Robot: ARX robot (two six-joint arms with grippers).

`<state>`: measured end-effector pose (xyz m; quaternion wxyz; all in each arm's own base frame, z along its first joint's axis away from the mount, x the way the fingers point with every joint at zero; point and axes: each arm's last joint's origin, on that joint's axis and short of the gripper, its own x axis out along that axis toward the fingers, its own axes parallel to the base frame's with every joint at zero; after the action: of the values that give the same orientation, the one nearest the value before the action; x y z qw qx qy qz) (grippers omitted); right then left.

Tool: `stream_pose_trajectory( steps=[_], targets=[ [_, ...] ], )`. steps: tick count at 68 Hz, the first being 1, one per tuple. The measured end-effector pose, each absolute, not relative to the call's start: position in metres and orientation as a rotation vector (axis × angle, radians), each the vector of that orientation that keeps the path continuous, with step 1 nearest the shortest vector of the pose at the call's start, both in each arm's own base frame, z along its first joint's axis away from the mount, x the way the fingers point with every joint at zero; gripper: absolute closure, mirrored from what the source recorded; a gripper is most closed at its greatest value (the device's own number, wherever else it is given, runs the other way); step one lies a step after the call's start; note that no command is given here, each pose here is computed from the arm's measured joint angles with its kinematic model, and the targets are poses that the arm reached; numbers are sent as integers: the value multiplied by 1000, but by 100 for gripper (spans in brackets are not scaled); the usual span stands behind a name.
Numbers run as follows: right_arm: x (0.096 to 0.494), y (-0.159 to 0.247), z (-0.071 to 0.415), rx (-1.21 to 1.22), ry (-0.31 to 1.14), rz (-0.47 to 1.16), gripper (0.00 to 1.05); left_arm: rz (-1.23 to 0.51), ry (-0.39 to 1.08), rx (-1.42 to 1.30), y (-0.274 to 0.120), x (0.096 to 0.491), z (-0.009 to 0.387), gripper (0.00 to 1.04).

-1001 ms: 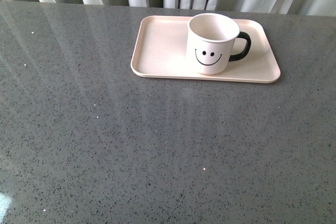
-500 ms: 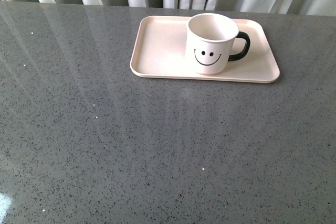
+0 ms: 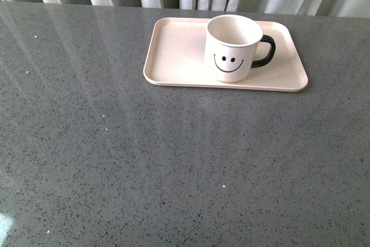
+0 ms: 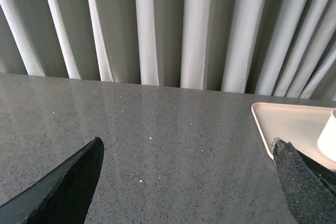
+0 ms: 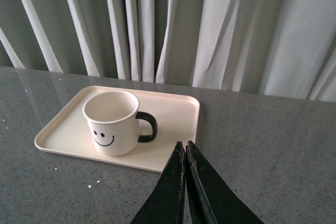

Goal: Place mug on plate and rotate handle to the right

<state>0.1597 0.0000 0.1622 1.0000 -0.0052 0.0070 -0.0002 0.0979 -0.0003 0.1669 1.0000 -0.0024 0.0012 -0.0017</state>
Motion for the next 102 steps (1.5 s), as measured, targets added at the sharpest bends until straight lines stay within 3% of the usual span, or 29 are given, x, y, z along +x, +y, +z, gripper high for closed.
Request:
stream_pose_trajectory(
  steps=[102],
  targets=[
    [103, 0, 168, -10, 12, 2, 103, -3, 2, -5, 0, 98, 167, 9]
  ],
)
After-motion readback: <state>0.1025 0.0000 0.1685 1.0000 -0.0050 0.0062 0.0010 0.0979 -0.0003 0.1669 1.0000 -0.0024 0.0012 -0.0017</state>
